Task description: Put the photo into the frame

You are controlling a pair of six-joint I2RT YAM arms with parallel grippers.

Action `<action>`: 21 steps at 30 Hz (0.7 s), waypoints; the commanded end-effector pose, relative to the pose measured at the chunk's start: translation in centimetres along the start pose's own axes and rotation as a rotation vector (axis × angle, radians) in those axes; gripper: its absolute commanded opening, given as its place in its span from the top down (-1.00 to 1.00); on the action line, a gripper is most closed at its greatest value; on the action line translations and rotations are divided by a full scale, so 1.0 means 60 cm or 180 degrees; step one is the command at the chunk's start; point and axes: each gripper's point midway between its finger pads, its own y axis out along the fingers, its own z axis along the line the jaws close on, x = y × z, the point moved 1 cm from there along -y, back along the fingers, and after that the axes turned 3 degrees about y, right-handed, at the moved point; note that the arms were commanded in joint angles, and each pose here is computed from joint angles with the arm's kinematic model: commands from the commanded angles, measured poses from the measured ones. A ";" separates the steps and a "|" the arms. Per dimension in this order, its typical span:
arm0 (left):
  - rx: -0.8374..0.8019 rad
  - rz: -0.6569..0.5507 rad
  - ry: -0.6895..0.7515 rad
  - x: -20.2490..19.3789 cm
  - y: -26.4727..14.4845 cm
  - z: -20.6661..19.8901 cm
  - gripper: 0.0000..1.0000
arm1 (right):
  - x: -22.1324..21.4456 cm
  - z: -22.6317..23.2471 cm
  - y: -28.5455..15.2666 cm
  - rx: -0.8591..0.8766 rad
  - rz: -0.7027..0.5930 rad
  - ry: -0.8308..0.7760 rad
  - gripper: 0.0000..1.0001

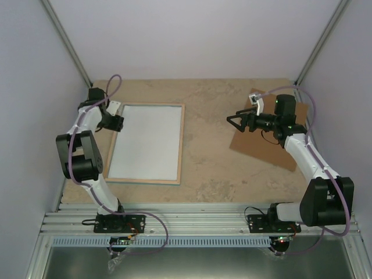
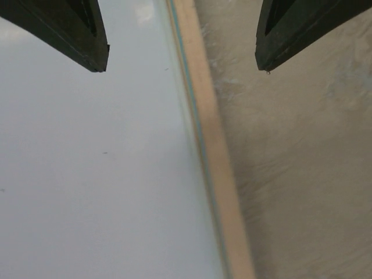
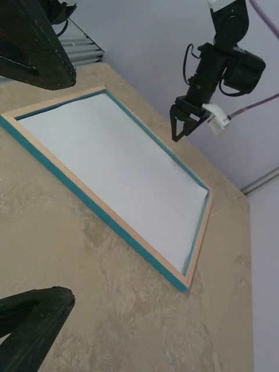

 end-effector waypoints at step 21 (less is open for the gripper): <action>-0.1637 -0.0037 -0.0750 -0.113 0.040 -0.076 -0.47 | -0.032 -0.031 0.029 0.0025 0.0217 0.0137 -0.87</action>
